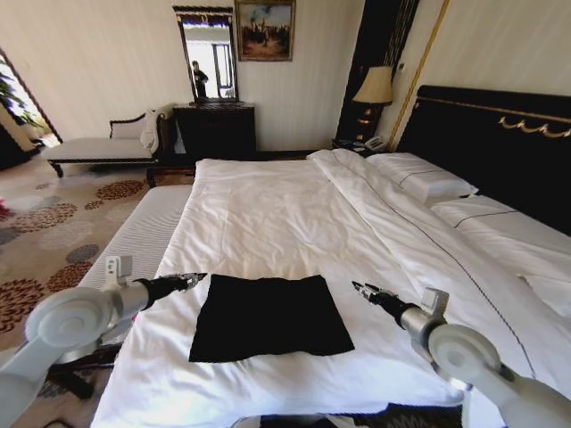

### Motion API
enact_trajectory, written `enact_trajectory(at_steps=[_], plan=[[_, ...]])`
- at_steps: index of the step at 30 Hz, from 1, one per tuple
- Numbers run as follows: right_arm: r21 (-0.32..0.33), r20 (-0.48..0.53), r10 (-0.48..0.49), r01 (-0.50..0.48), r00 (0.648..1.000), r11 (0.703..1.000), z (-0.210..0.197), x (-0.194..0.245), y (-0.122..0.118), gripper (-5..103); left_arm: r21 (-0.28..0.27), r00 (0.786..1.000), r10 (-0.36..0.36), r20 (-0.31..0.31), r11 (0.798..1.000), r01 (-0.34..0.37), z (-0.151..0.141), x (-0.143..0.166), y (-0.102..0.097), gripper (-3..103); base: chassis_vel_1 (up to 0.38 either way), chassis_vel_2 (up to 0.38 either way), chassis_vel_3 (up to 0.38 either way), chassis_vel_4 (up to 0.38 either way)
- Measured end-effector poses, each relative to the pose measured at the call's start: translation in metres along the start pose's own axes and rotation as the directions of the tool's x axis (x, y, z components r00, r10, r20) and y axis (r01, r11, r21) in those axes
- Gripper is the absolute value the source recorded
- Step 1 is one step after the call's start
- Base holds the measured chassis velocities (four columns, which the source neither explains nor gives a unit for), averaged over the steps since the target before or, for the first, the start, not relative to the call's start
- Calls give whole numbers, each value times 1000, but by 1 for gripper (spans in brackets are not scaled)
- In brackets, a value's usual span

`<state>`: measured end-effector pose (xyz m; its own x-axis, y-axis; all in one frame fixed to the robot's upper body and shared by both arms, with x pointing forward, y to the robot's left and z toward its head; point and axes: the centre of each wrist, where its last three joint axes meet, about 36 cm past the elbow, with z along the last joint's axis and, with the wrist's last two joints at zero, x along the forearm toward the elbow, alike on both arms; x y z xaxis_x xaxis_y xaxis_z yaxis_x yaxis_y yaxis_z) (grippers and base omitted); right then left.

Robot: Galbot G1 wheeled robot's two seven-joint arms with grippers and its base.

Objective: Fold the clothes on the bed.

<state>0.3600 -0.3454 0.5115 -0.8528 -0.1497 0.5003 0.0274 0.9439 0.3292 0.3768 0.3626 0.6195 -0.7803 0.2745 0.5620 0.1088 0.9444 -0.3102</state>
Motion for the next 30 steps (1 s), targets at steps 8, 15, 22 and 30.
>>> enact_trajectory(at_steps=[8,15,22,30], plan=[[-107,-119,2,-15,993,994,9,-87,-7,90,189,998,25,-63,982,-12,0,-71,37,76,0,0,0,0],[-239,-280,-106,37,954,970,14,-132,1,100,330,989,40,-142,944,9,23,-118,68,100,0,0,0,0],[-227,-278,-109,45,954,973,24,-145,9,100,381,985,45,-168,924,23,59,-143,76,100,0,0,0,0],[-216,-267,-95,37,959,976,24,-149,9,100,425,979,89,-182,905,-4,89,-185,62,100,0,0,0,0]])
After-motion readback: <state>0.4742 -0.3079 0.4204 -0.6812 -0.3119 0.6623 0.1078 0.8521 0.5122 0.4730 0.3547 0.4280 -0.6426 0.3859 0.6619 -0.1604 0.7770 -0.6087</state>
